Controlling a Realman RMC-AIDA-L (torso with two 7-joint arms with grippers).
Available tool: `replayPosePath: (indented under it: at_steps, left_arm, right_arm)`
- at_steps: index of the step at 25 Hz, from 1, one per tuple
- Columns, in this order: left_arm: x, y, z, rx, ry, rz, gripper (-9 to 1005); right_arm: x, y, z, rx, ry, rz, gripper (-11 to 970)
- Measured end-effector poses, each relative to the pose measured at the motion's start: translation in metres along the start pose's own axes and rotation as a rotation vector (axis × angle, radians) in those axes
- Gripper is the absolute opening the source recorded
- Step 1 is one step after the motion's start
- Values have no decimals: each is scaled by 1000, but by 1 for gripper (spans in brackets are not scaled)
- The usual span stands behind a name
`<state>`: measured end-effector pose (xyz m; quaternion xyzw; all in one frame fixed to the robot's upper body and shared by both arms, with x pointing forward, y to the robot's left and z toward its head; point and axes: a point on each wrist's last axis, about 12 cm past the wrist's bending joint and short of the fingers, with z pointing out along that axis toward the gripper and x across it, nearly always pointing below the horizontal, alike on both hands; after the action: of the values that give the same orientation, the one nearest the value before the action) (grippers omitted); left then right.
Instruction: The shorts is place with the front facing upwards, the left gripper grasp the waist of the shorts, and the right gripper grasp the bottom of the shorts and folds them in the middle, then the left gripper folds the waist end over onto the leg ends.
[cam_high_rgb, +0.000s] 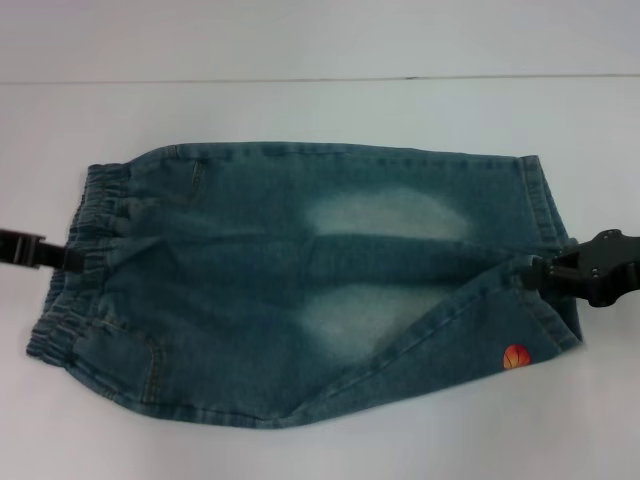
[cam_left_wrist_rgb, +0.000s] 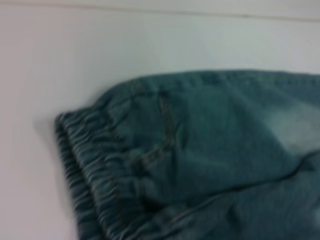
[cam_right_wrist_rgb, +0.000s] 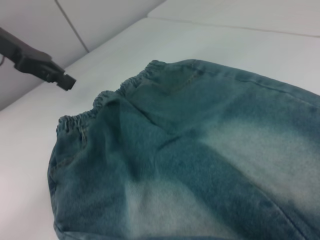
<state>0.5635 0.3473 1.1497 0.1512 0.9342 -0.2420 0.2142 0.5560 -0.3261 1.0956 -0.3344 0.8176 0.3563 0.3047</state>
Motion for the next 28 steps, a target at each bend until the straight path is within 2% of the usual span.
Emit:
replayPosePath:
  at_steps: [6, 12, 17, 23, 28]
  left_arm:
    - [12, 1, -4, -8, 74, -9, 259]
    - [21, 7, -4, -62, 143, -20, 439]
    - [26, 12, -4, -97, 163, -34, 671]
    - [30, 16, 6, -132, 188, -33, 666]
    - [30, 14, 16, -134, 211, -12, 657]
  right_arm:
    - [-3, 1, 5, -7, 16, -24, 33]
    - [-5, 1, 11, -3, 38, -48, 34]
    - [-5, 1, 15, -2, 45, -61, 34]
    - [-6, 1, 17, -7, 49, -72, 33]
    - [-7, 1, 18, -7, 51, -75, 33]
